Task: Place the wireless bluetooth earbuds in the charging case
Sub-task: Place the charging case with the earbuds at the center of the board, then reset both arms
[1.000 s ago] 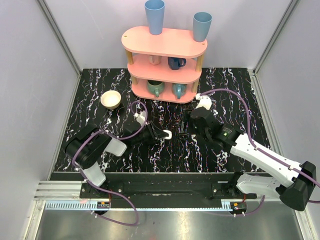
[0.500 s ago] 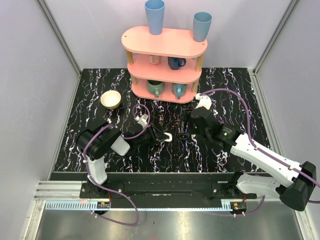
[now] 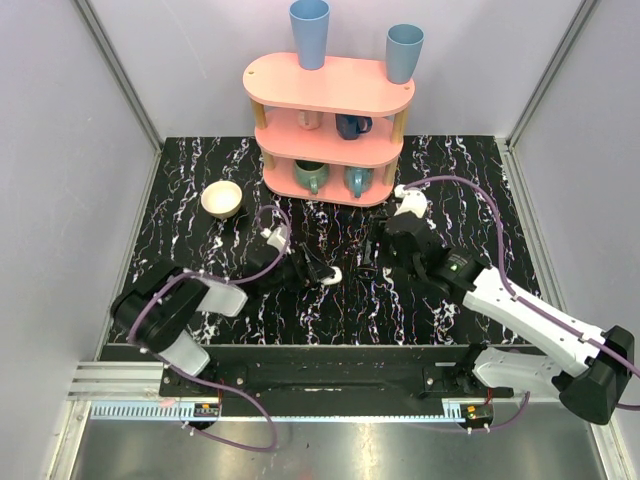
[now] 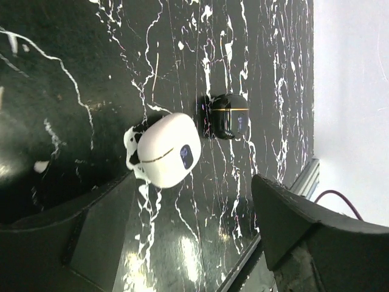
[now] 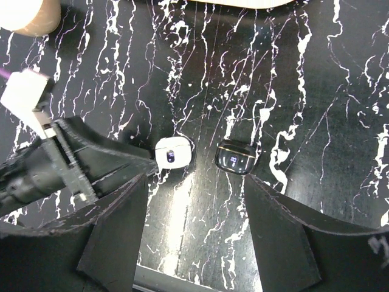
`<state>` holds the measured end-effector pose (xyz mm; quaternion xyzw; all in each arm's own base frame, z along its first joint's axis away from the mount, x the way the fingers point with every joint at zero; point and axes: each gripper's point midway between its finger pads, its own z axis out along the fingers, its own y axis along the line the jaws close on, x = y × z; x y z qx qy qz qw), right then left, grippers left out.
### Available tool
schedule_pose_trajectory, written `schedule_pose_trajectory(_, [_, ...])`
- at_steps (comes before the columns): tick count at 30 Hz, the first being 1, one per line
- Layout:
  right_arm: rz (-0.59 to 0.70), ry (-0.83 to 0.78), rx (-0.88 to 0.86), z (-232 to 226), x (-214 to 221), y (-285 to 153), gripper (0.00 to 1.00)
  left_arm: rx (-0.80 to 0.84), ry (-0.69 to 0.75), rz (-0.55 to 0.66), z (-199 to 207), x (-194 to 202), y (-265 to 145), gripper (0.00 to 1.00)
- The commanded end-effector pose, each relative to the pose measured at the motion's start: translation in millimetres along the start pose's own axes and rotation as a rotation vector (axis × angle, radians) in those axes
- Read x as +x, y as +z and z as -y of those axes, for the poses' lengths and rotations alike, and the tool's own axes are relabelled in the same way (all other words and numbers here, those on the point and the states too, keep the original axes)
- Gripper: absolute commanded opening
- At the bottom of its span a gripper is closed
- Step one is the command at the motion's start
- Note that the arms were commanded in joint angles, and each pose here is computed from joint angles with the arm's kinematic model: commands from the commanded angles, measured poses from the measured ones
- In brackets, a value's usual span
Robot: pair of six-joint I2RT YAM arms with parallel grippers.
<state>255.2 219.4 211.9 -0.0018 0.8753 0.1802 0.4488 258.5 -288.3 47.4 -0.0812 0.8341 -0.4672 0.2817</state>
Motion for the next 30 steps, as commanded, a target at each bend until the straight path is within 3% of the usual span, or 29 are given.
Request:
schedule_pose_trajectory(1, [0.068, -0.002, 0.031, 10.4, -22.8, -4.3, 0.72, -0.165, 0.129, 0.049, -24.6, -10.1, -28.7, 0.84])
schedule_pose_trajectory(2, [0.072, -0.005, 0.046, 14.4, -24.2, -3.7, 0.72, -0.165, 0.167, 0.11, -12.9, -25.8, -38.0, 0.9])
schedule_pose_trajectory(4, [0.078, 0.008, 0.083, 27.5, -28.7, 0.7, 0.73, -0.231, 0.242, 0.11, -14.6, -31.7, -52.8, 0.99])
schedule_pose_trajectory(10, [-0.003, 0.1, 0.148, 81.4, -34.2, 21.9, 0.86, -0.218, 0.533, 0.312, 43.1, -89.5, -112.4, 0.99])
schedule_pose_trajectory(11, [0.003, 0.12, 0.182, 98.0, -37.8, 25.0, 0.95, -0.222, 0.55, 0.342, 47.7, -95.8, -118.8, 0.99])
schedule_pose_trajectory(14, [0.004, 0.165, 0.254, 133.4, -39.5, 32.0, 1.0, -0.291, 0.464, 0.53, 57.4, -130.4, -144.5, 0.99])
schedule_pose_trajectory(22, [0.052, 0.289, 0.404, 212.0, -50.8, 30.0, 1.0, -0.373, 0.522, 0.593, 83.9, -159.5, -177.1, 0.99])
schedule_pose_trajectory(30, [0.088, 0.232, 0.472, 225.9, -53.5, 22.3, 1.0, -0.415, 0.563, 0.631, 89.1, -170.1, -192.2, 0.99])
